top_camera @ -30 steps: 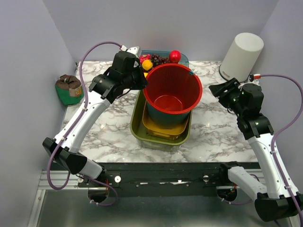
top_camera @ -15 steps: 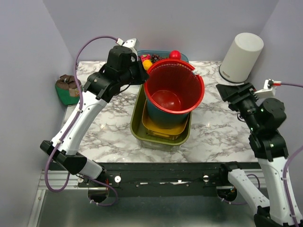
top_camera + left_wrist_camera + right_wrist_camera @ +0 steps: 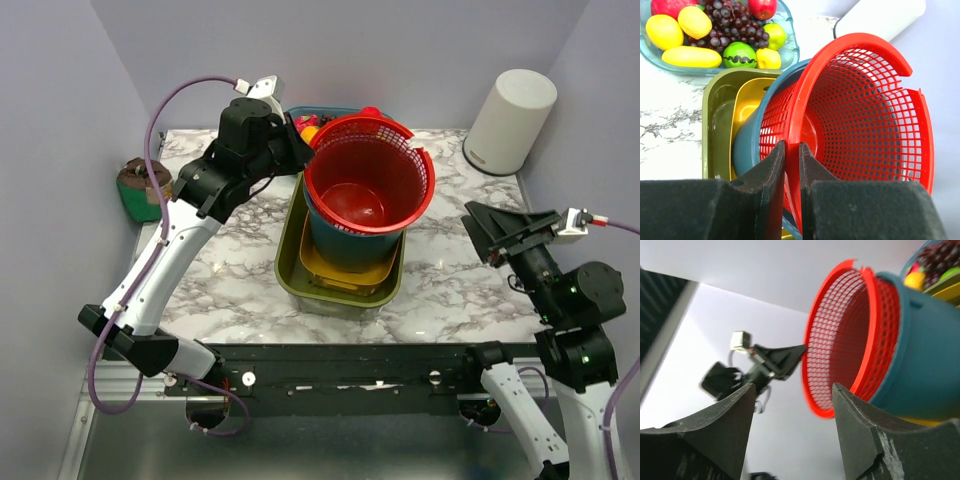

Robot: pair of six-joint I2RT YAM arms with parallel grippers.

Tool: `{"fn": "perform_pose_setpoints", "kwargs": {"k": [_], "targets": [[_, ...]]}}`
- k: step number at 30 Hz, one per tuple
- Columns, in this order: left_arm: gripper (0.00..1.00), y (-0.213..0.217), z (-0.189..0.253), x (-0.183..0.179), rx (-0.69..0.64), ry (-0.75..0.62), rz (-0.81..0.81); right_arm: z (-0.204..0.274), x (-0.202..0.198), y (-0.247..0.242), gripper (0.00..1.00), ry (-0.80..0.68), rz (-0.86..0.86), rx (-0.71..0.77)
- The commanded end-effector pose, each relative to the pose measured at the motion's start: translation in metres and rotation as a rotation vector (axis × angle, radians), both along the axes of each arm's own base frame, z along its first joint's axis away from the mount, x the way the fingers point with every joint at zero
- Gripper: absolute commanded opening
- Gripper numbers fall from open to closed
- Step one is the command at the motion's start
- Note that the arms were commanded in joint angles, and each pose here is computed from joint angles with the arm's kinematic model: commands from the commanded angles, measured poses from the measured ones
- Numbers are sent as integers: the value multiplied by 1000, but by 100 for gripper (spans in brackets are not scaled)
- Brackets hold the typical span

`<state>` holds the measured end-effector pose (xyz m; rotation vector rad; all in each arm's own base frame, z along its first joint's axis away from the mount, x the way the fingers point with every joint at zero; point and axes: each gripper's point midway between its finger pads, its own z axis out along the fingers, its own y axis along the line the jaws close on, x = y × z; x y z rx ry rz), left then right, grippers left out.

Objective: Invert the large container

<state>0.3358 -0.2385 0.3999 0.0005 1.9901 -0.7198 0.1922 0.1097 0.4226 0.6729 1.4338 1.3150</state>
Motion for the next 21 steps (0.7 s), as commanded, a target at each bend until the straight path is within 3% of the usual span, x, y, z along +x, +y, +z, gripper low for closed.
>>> {"fn": "perform_pose_setpoints", "kwargs": {"k": [1,4,5,9,13,18,21], "targets": [[0,6,32,5,-79,-100,59,12,-23,-5,71,76,4,135],[0,7,32,7,-79,-102,64,10,-21,-5,72,126,1,109],[0,7,33,7,-76,-103,68,17,-18,0,72,88,28,106],[0,13,33,7,-60,-108,90,1,-5,31,71,185,192,73],[0,20,32,10,-54,-109,127,4,-7,43,71,153,185,61],[0,37,27,13,-43,-104,216,-14,-2,93,70,228,298,37],[0,49,27,12,-45,-110,252,-9,-8,104,70,205,205,46]]}}
